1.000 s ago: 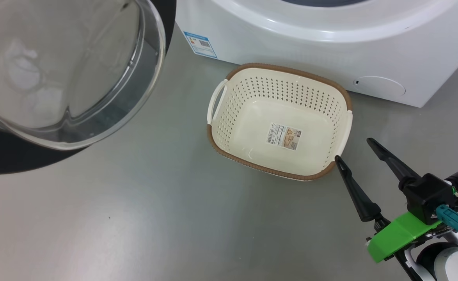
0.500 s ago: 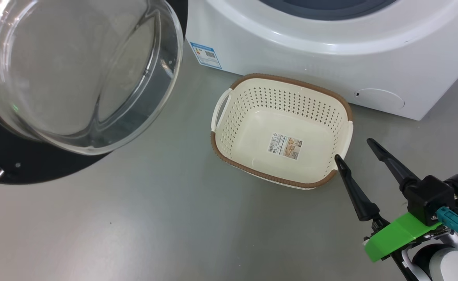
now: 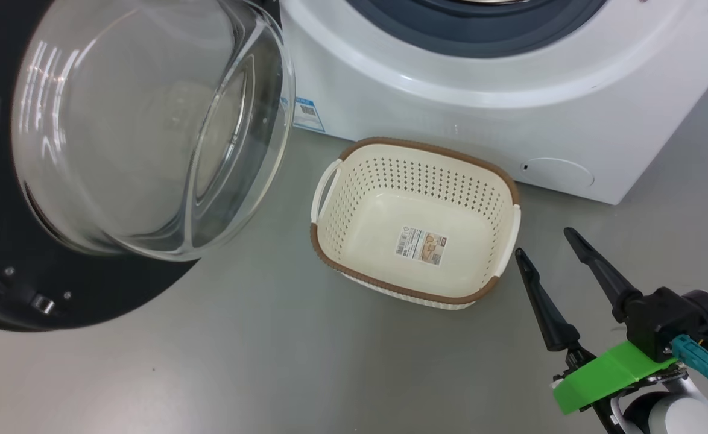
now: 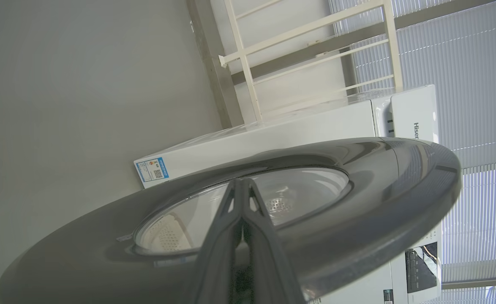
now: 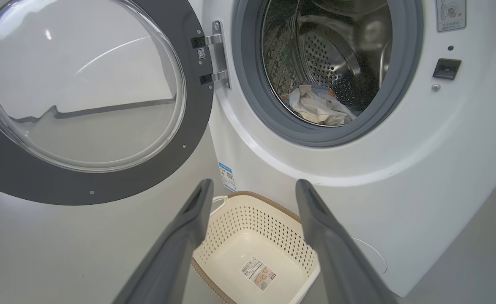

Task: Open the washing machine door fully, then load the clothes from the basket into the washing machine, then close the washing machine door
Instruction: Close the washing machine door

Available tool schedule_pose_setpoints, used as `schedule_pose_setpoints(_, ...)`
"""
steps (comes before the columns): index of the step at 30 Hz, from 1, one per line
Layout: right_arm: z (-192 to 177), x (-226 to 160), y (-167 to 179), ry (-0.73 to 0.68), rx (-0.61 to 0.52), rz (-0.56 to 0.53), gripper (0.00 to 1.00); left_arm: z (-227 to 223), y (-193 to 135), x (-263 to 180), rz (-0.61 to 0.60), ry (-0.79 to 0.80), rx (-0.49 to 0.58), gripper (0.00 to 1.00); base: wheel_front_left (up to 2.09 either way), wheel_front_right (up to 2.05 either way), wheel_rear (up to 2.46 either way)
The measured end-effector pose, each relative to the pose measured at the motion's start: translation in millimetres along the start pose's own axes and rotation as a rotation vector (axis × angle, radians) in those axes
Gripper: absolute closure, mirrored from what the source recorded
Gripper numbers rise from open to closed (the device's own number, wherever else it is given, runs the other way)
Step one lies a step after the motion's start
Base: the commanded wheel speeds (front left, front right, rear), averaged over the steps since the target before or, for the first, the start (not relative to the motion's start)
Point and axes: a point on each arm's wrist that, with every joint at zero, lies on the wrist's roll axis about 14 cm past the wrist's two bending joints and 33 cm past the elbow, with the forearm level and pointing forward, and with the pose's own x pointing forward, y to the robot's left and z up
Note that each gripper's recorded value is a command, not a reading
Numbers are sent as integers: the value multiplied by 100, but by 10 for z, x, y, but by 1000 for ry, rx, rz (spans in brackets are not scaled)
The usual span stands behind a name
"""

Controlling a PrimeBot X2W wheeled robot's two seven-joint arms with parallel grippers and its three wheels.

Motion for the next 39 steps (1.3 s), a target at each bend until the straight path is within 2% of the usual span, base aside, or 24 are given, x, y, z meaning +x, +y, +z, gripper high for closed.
schedule_pose_setpoints(19, 285, -542, -33, -63, -21, -134, 0, -726, -275, -408, -170, 262, 5, 100, 0, 0, 0)
schedule_pose_setpoints(39, 494, -1162, -257, -112, -54, -304, 0, -1660, -715, -283, -304, 541, -36, 100, 0, 0, 0)
